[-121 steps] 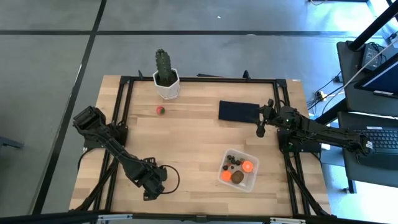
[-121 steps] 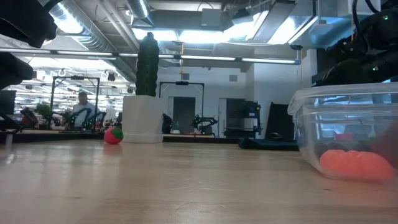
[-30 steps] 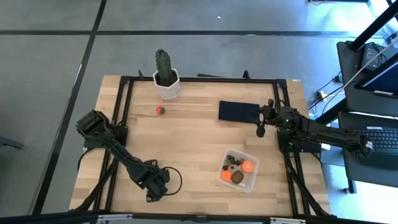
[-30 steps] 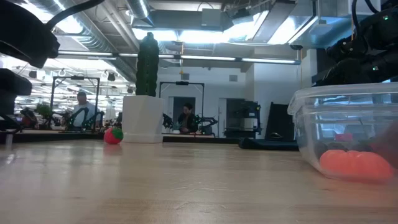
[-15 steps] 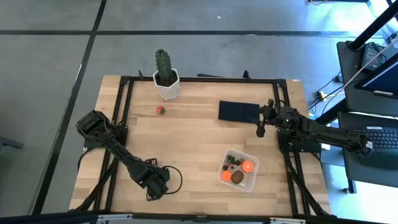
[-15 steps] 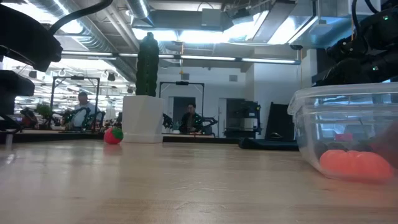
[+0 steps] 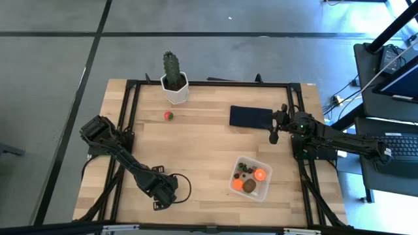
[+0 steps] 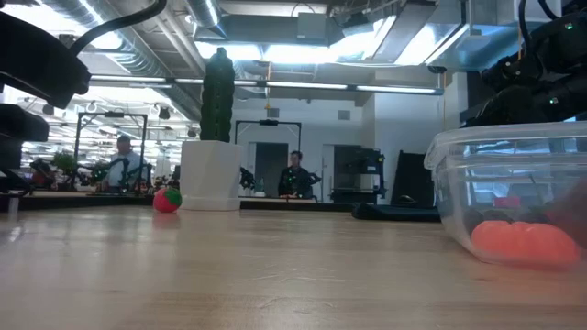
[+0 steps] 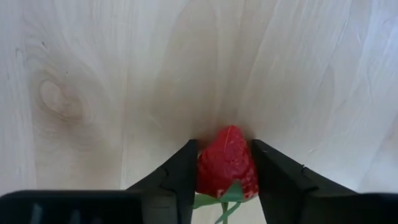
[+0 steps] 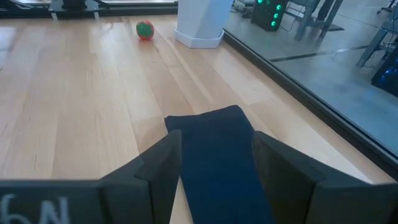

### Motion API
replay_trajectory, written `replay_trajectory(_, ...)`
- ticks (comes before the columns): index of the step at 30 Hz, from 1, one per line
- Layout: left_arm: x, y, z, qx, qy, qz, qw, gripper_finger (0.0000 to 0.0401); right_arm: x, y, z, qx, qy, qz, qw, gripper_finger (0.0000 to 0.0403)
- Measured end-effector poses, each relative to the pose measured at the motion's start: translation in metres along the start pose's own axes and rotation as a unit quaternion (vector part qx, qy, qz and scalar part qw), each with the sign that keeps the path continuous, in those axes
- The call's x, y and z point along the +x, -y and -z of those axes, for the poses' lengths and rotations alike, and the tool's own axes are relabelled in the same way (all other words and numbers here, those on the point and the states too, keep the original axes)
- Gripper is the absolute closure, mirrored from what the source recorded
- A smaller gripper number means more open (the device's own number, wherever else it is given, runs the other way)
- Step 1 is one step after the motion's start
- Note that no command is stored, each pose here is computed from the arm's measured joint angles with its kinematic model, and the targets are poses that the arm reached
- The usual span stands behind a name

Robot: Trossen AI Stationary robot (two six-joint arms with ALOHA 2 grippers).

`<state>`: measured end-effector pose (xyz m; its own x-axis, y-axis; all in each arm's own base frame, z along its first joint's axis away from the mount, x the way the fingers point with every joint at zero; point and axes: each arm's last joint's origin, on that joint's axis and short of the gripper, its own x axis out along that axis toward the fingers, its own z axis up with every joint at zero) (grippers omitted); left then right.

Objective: Pick and placing Produce into tupperware
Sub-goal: Put the bottom strawberry into the transparent bin

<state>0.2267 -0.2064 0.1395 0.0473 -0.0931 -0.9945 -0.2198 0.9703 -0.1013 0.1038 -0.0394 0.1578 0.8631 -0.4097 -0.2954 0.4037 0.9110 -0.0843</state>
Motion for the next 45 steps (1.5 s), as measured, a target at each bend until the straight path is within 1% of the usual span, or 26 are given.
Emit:
replay_trajectory(3,-0.001,0.000,0.000,-0.001,-0.002,0.005,1.000,0.0283,0.000,0.000,0.000,0.000,0.000,0.000,1.000,0.0205)
replay_trajectory(7,-0.003,-0.002,-0.002,-0.011,-0.007,0.015,1.000,0.0282,0.000,0.000,0.000,0.000,0.000,0.000,1.000,0.0205)
replay_trajectory(11,-0.007,-0.003,-0.008,-0.023,-0.045,0.066,0.997,0.0273,0.000,0.000,0.000,0.000,0.000,0.000,1.000,0.0205)
replay_trajectory(16,-0.009,-0.012,-0.025,-0.024,-0.066,0.116,0.991,0.0287,0.000,0.000,0.000,-0.001,0.000,0.000,1.000,0.0205)
replay_trajectory(19,-0.011,-0.016,-0.039,-0.011,-0.058,0.160,0.985,0.0287,0.000,0.000,0.000,-0.004,0.000,0.000,1.000,0.0205)
replay_trajectory(21,-0.013,-0.020,-0.053,0.002,-0.031,0.197,0.980,0.0286,0.000,0.000,0.000,-0.005,0.000,0.000,1.000,0.0205)
replay_trajectory(23,-0.017,-0.023,-0.069,0.020,0.008,0.237,0.971,0.0278,0.000,0.000,0.000,-0.007,0.000,0.000,1.000,0.0205)
replay_trajectory(25,-0.023,-0.027,-0.086,0.046,0.059,0.276,0.958,0.0273,0.000,0.000,0.000,-0.008,0.000,0.000,1.000,0.0205)
replay_trajectory(27,-0.029,-0.034,-0.103,0.074,0.119,0.307,0.942,0.0274,0.000,0.000,0.000,-0.008,0.000,0.000,1.000,0.0205)
replay_trajectory(29,-0.037,-0.042,-0.120,0.107,0.189,0.318,0.923,0.0281,0.000,0.000,0.000,-0.012,0.000,0.000,1.000,0.0205)
replay_trajectory(30,-0.041,-0.047,-0.128,0.122,0.227,0.316,0.913,0.0285,0.000,0.000,0.000,-0.013,0.000,0.000,1.000,0.0205)
replay_trajectory(32,-0.048,-0.057,-0.142,0.140,0.302,0.292,0.897,0.0287,0.000,0.000,0.000,-0.015,0.000,0.000,1.000,0.0205)
replay_trajectory(35,-0.058,-0.073,-0.160,0.152,0.402,0.233,0.873,0.0287,0.000,0.000,0.000,-0.017,0.000,0.000,1.000,0.0205)
replay_trajectory(37,-0.064,-0.082,-0.169,0.152,0.455,0.188,0.857,0.0282,0.000,0.000,0.000,-0.022,0.000,0.000,1.000,0.0205)
replay_trajectory(39,-0.070,-0.087,-0.175,0.158,0.502,0.147,0.837,0.0276,0.000,0.000,0.000,-0.027,0.000,0.000,1.000,0.0205)
replay_trajectory(42,-0.074,-0.085,-0.184,0.194,0.568,0.122,0.791,0.0278,0.000,0.000,0.000,-0.028,0.000,0.000,1.000,0.0205)
replay_trajectory(43,-0.075,-0.083,-0.187,0.205,0.591,0.116,0.771,0.0281,0.000,0.000,0.000,-0.028,0.000,0.000,1.000,0.0205)
replay_trajectory(44,-0.075,-0.081,-0.190,0.215,0.609,0.110,0.756,0.0285,0.000,0.000,0.000,-0.028,0.000,0.000,1.000,0.0205)
replay_trajectory(45,-0.073,-0.080,-0.195,0.221,0.619,0.105,0.746,0.0287,0.000,0.000,0.000,-0.028,0.000,0.000,1.000,0.0205)
